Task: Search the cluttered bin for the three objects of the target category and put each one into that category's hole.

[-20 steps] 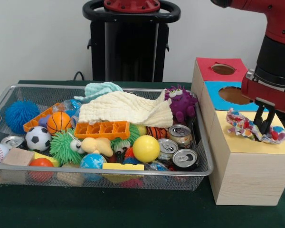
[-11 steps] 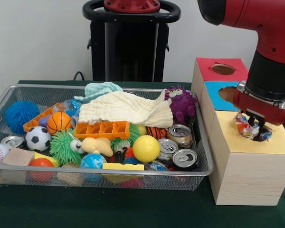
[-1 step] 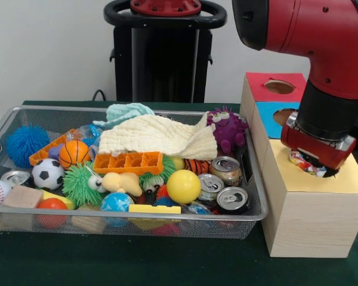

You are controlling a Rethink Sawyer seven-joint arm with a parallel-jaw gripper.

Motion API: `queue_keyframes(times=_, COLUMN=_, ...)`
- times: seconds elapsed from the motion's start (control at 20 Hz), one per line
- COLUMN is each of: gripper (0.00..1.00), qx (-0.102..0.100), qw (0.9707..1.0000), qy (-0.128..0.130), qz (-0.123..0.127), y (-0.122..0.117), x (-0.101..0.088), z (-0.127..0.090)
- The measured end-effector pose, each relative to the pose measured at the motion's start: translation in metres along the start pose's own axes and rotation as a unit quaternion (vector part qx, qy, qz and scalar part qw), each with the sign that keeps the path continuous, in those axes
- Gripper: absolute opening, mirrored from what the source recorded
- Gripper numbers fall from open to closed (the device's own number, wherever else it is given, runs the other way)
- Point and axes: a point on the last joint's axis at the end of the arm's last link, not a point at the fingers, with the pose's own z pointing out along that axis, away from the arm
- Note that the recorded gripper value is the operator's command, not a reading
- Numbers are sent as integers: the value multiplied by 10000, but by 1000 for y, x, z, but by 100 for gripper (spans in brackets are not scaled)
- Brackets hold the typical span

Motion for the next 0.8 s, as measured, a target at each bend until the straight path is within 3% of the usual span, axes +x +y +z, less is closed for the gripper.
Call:
queue_keyframes(times=0.55, gripper=0, qx=21, qw=9996, qy=289, qz=16, y=3, x=-3, z=-3)
queue_keyframes(times=0.8, gripper=0, qx=100, qw=9977, qy=666, qz=49, y=1, x=0, z=-22)
